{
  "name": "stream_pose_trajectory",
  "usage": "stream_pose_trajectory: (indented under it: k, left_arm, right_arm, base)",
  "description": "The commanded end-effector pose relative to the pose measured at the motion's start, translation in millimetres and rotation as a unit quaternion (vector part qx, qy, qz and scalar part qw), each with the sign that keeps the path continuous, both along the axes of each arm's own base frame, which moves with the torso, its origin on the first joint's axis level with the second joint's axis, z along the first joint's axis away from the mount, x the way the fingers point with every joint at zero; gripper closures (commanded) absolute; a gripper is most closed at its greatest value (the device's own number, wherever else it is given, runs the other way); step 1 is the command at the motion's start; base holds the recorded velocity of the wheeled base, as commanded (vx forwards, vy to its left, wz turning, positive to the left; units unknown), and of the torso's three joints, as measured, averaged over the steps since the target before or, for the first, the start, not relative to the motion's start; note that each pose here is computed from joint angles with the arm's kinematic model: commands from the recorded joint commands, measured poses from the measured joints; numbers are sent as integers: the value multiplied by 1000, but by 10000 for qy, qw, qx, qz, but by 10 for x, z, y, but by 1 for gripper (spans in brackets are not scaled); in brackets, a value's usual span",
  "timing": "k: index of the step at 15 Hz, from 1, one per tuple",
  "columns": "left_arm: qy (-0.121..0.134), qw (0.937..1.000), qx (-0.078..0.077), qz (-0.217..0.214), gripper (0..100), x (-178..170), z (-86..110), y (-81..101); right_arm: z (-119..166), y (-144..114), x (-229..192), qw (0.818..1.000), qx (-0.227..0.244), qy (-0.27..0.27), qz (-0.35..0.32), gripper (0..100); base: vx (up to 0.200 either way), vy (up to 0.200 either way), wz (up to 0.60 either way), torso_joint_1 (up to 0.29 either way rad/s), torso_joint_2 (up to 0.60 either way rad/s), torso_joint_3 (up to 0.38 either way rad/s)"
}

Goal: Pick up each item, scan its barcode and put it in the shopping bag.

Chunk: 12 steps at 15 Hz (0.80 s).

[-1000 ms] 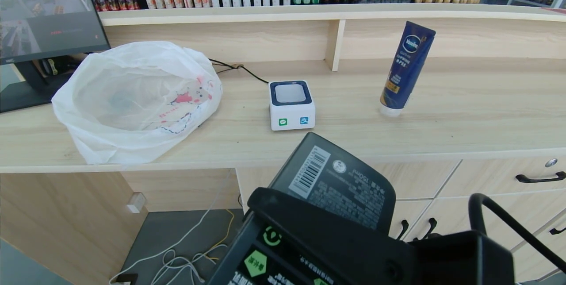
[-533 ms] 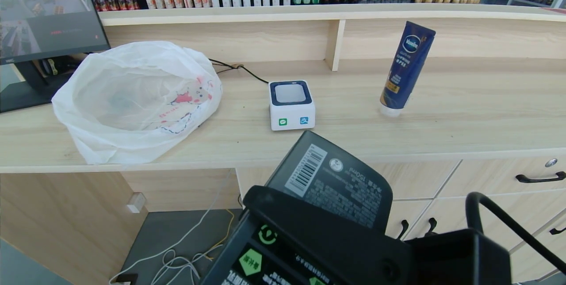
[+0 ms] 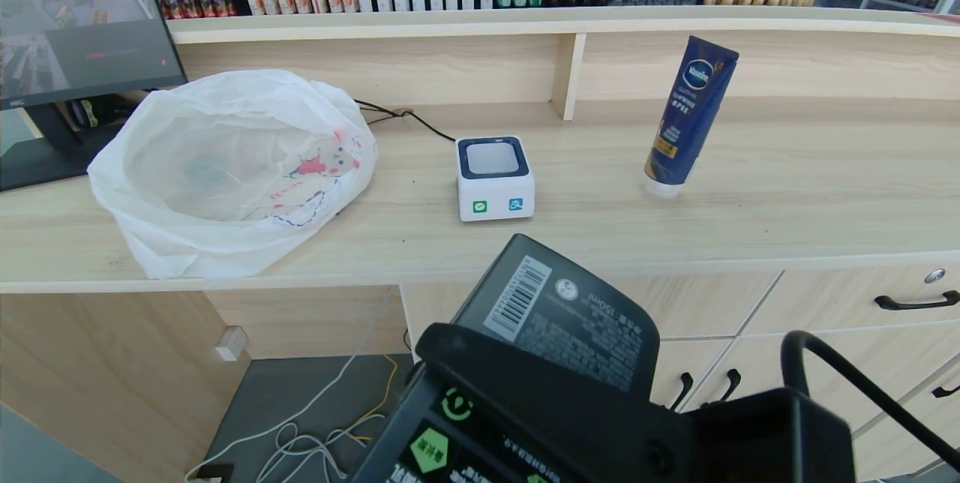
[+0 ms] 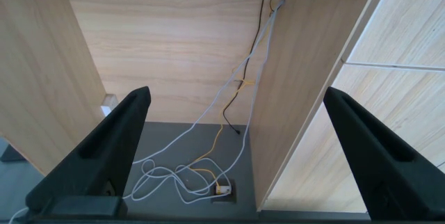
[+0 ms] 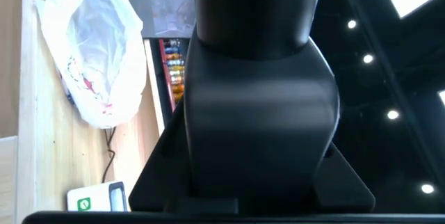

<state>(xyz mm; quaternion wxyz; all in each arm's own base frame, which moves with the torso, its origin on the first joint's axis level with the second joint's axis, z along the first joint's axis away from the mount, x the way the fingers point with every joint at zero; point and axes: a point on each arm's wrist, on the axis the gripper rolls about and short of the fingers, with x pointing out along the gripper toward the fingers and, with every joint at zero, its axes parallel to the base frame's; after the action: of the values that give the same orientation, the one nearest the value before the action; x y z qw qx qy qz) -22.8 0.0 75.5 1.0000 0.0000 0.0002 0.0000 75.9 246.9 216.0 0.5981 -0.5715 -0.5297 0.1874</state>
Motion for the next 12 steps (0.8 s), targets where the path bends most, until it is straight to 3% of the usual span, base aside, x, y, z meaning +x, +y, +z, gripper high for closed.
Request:
stream_pose_trajectory:
  k: [1, 2, 5, 7, 9, 12]
  left_arm:
    - [-2, 10000, 0, 0, 0, 0, 0, 0]
    - [-2, 10000, 0, 0, 0, 0, 0, 0]
    - [-2, 10000, 0, 0, 0, 0, 0, 0]
    - [-2, 10000, 0, 8, 0, 0, 0, 0]
    - [-2, 10000, 0, 8, 0, 0, 0, 0]
    - [-2, 10000, 0, 0, 0, 0, 0, 0]
  right_arm:
    - [0, 0, 36, 9998, 96, 198, 13, 100]
    - [-12, -2, 74, 9991, 158, 384, 9, 100]
    - [-64, -6, 180, 9767, 851, 1933, 386, 100]
    - [-52, -22, 194, 9661, 1085, 2292, 492, 100]
    - [-34, -24, 232, 9561, 1423, 2561, 74, 100]
    - [28, 11, 257, 9097, 2175, 3512, 416, 100]
  base:
    - [0, 0, 0, 0, 0, 0]
    - [0, 0, 0, 0, 0, 0]
    - [0, 0, 0, 0, 0, 0]
    - [0, 0, 0, 0, 0, 0]
    - [0, 0, 0, 0, 0, 0]
    - [0, 0, 0, 0, 0, 0]
